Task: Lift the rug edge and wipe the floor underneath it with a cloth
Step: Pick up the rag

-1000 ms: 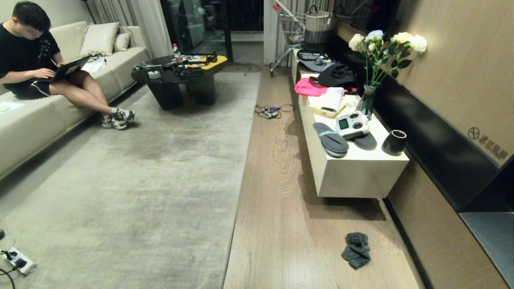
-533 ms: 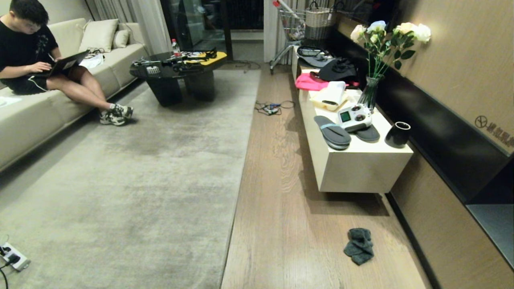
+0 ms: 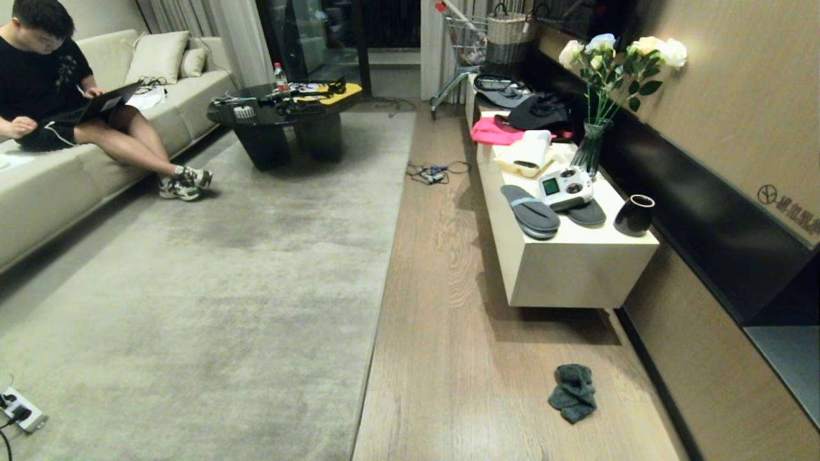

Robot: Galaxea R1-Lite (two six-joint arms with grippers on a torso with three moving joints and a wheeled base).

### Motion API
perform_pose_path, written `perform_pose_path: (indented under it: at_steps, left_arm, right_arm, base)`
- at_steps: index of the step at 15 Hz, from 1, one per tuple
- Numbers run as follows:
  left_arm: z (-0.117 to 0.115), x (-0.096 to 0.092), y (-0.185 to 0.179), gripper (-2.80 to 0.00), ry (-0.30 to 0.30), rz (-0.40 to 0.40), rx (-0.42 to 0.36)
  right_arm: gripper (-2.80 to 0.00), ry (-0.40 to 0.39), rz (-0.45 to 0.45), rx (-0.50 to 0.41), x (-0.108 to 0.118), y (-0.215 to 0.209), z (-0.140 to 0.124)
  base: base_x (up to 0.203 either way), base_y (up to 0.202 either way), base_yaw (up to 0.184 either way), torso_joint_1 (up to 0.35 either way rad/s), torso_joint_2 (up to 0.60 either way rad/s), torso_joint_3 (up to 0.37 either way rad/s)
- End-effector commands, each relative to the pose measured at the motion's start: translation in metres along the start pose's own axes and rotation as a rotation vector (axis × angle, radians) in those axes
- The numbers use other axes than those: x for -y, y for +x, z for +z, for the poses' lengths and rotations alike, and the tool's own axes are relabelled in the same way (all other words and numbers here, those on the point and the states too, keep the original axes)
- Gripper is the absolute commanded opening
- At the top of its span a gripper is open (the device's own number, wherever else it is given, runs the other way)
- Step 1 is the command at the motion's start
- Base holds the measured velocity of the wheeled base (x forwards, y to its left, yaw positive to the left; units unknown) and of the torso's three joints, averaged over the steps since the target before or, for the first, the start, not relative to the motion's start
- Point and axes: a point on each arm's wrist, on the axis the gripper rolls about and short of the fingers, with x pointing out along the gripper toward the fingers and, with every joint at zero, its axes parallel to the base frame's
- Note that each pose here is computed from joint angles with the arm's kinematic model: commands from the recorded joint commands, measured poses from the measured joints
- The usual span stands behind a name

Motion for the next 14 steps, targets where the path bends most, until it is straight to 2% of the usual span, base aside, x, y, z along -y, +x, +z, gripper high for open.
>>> perform_pose_path:
  at_steps: [1,14]
  left_arm:
    - [-0.0004,0.0,0.0001,-2.8,-0.001,0.0,-0.001]
    - [-0.0004,0.0,0.0001,-2.8,-0.001,0.0,-0.001]
  right_arm:
    - [-2.8,0.0,0.001,0.0,0.0,0.0,0.0]
    - [-2.8,0.0,0.001,0.0,0.0,0.0,0.0]
  base:
    - [0.0,0.0,0.0,0.018,0.15,0.154]
    - [0.0,0.0,0.0,0.003,0.01,0.013]
